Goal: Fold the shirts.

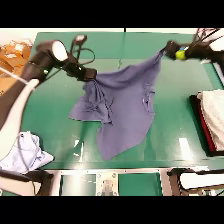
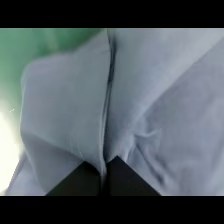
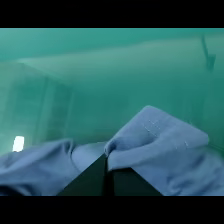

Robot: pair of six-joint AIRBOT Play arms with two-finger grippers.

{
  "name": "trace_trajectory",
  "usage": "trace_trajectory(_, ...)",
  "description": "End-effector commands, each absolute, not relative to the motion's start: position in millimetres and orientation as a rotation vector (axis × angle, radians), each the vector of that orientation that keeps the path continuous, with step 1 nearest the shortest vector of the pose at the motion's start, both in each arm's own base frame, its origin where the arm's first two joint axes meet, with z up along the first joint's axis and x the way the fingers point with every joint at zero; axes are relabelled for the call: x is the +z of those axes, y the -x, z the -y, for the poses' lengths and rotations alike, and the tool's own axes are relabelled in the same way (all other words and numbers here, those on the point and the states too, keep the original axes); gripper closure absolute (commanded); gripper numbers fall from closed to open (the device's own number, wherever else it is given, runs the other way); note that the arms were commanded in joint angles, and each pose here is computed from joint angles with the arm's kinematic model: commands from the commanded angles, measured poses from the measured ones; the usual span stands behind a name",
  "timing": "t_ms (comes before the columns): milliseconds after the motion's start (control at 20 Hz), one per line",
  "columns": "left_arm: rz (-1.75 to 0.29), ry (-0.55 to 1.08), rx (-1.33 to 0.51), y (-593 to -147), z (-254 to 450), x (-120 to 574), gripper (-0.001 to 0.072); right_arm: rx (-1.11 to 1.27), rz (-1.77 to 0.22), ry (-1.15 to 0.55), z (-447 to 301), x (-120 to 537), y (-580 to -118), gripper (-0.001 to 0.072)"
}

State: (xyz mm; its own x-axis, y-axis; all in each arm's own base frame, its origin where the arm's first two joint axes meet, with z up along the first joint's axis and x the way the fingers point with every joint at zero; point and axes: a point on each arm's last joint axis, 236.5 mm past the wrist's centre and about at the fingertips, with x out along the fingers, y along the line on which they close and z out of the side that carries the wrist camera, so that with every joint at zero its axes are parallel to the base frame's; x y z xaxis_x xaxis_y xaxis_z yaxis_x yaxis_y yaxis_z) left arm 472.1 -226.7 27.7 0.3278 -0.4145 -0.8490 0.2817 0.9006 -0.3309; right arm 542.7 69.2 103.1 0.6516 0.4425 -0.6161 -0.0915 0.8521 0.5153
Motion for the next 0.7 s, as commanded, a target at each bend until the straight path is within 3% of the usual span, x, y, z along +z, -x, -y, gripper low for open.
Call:
trace_trajectory(0, -1.214, 0.473, -0.454, -501.2, 230.4, -17.0, 0.0562, 0.286, -0.960, -0.520, -72.0, 32.6, -538.9, 0.0620)
trace_trajectory(50, -1.201, 0.540, -0.461, -507.7, 221.0, -6.0, 0.0166, 0.282, -0.966, -0.519, -65.4, 35.1, -536.7, 0.0444)
trace_trajectory(100, -1.209, 0.586, -0.471, -509.9, 210.0, 5.4, -0.0001, 0.284, -0.988, -0.524, -56.9, 38.5, -530.6, 0.0358)
trace_trajectory(300, -1.315, 0.586, -0.514, -491.5, 140.9, 47.8, 0.0016, 0.264, -1.114, -0.597, -5.1, 51.9, -481.9, 0.0364)
trace_trajectory(350, -1.343, 0.588, -0.517, -484.4, 124.0, 55.0, 0.0100, 0.247, -1.140, -0.626, 6.2, 50.9, -467.9, 0.0457)
trace_trajectory(400, -1.367, 0.578, -0.529, -476.9, 111.2, 58.1, 0.0388, 0.228, -1.164, -0.652, 14.5, 46.8, -450.8, 0.0585)
trace_trajectory(450, -1.394, 0.568, -0.540, -468.4, 100.3, 57.8, 0.0689, 0.209, -1.188, -0.679, 18.1, 39.3, -432.5, 0.0588)
trace_trajectory(500, -1.416, 0.563, -0.533, -463.4, 91.8, 55.7, 0.0686, 0.188, -1.221, -0.713, 17.2, 28.2, -408.5, 0.0590)
trace_trajectory(600, -1.436, 0.529, -0.514, -459.0, 82.2, 50.9, 0.0686, 0.146, -1.292, -0.759, 4.5, 0.1, -352.5, 0.0694)
trace_trajectory(650, -1.447, 0.499, -0.517, -454.5, 79.2, 49.7, 0.0686, 0.128, -1.318, -0.784, -6.8, -13.9, -324.5, 0.0693)
